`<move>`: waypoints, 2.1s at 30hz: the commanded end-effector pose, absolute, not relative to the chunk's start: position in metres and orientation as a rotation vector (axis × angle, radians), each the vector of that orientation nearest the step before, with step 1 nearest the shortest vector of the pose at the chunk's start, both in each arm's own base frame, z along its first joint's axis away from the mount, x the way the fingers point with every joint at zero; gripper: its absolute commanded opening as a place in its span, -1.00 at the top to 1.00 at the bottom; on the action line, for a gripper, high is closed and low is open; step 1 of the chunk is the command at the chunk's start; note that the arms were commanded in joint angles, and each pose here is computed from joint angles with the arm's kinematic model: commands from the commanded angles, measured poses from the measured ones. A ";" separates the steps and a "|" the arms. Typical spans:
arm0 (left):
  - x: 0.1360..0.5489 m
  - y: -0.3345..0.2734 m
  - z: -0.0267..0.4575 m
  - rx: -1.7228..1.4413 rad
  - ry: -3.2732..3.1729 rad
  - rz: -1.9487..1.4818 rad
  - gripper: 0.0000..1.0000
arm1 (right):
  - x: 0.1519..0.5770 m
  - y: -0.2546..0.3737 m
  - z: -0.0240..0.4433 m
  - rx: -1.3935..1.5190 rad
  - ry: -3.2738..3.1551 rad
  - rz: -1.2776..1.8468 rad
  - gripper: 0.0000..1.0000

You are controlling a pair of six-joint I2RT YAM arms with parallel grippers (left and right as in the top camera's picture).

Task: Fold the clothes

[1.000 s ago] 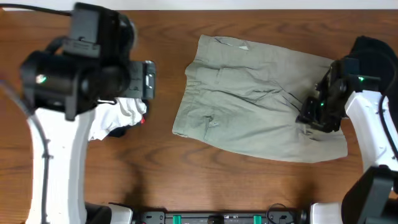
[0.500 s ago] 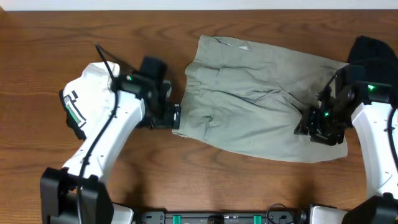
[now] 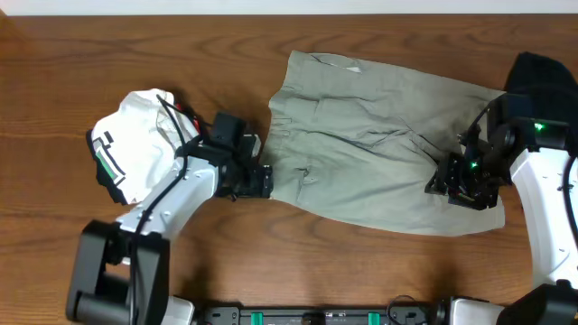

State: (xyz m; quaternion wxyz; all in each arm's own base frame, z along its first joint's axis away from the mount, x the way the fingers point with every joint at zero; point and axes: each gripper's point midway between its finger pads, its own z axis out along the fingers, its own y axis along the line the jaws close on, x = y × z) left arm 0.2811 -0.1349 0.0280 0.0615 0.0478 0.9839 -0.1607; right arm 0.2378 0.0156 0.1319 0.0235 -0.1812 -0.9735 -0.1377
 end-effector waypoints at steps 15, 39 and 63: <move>0.292 -0.098 0.030 -0.085 3.024 -0.307 0.88 | 0.235 -0.008 0.124 -0.726 -3.014 -0.218 -0.31; 0.322 -0.057 0.071 -0.283 2.834 -0.253 0.88 | 0.165 0.054 0.033 -0.569 -2.790 -0.467 -0.12; 0.338 -0.079 0.081 -0.237 2.763 -0.432 0.86 | 0.322 -0.017 0.022 -1.144 -3.383 -0.499 0.92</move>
